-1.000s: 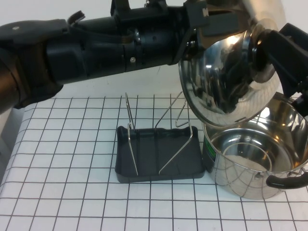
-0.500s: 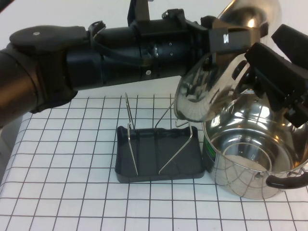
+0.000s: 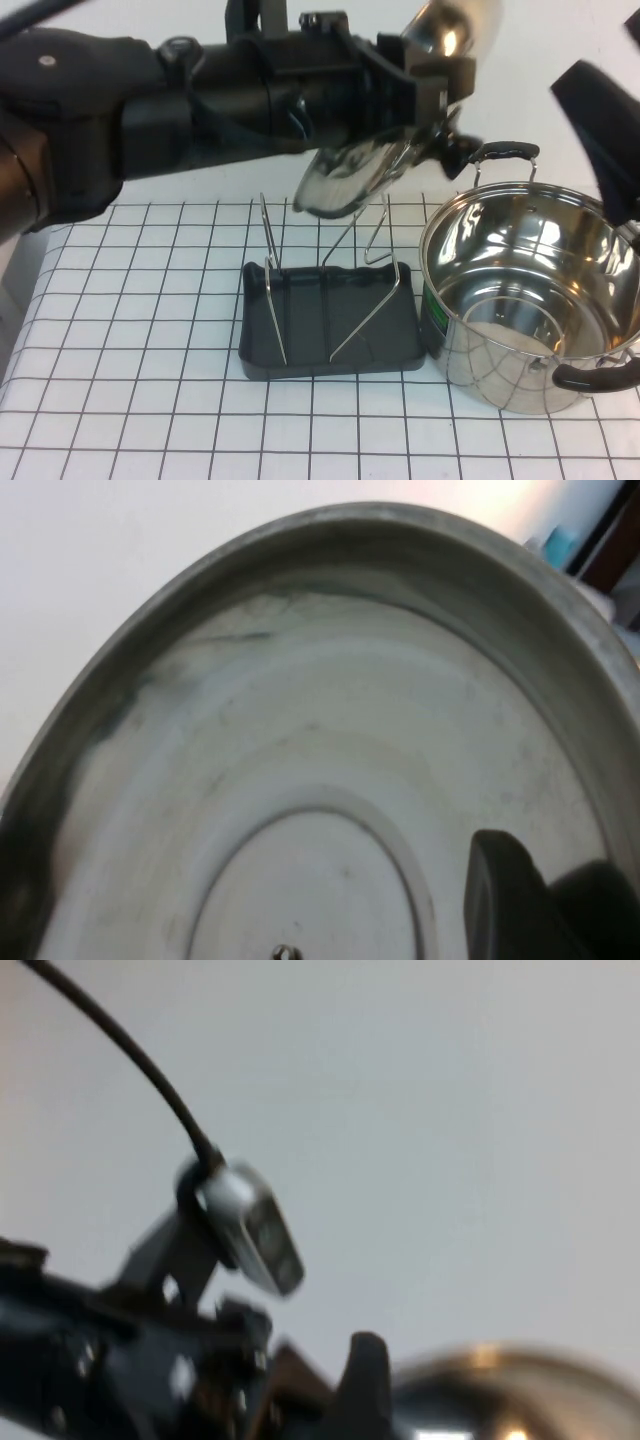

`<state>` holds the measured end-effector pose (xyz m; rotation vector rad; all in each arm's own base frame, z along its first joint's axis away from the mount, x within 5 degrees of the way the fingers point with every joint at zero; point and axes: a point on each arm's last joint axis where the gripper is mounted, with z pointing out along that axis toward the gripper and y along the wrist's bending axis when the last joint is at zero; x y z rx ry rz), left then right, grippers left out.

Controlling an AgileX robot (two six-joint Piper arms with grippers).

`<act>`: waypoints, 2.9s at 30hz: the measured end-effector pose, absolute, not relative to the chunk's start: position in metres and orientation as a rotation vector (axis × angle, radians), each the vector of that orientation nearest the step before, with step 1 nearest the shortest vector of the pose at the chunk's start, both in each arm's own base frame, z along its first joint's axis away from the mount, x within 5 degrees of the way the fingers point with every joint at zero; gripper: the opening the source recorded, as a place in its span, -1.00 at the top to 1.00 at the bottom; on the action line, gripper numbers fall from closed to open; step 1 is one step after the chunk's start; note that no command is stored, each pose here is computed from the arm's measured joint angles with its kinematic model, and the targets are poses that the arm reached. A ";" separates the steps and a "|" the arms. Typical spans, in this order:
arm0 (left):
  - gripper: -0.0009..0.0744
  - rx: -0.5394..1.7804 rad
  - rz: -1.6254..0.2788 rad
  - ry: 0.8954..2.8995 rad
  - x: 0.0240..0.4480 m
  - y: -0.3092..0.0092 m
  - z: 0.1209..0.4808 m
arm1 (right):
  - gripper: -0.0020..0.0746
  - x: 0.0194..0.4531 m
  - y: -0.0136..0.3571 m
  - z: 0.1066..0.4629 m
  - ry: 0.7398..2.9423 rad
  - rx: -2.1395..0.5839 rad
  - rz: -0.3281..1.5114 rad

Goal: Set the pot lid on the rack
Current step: Place the pot lid on the pot rack

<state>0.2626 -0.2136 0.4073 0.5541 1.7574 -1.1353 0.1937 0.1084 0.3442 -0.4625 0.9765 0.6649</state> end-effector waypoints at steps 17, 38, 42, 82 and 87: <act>0.58 0.479 -0.467 1.691 0.215 -0.286 0.346 | -0.71 0.159 0.079 0.363 1.122 -0.539 0.235; 0.58 0.091 -0.556 1.841 0.250 -0.275 0.316 | -0.71 0.162 0.074 0.352 1.275 -0.549 0.171; 0.58 0.058 -0.597 1.825 0.255 -0.273 0.318 | -0.71 0.163 0.074 0.351 1.277 -0.557 0.159; -0.30 0.120 -0.580 1.899 0.253 -0.254 0.306 | -0.71 0.166 0.071 0.342 1.366 -0.617 0.057; -0.30 0.154 -0.551 1.869 0.247 -0.246 0.322 | -0.71 0.166 0.071 0.341 1.371 -0.617 0.056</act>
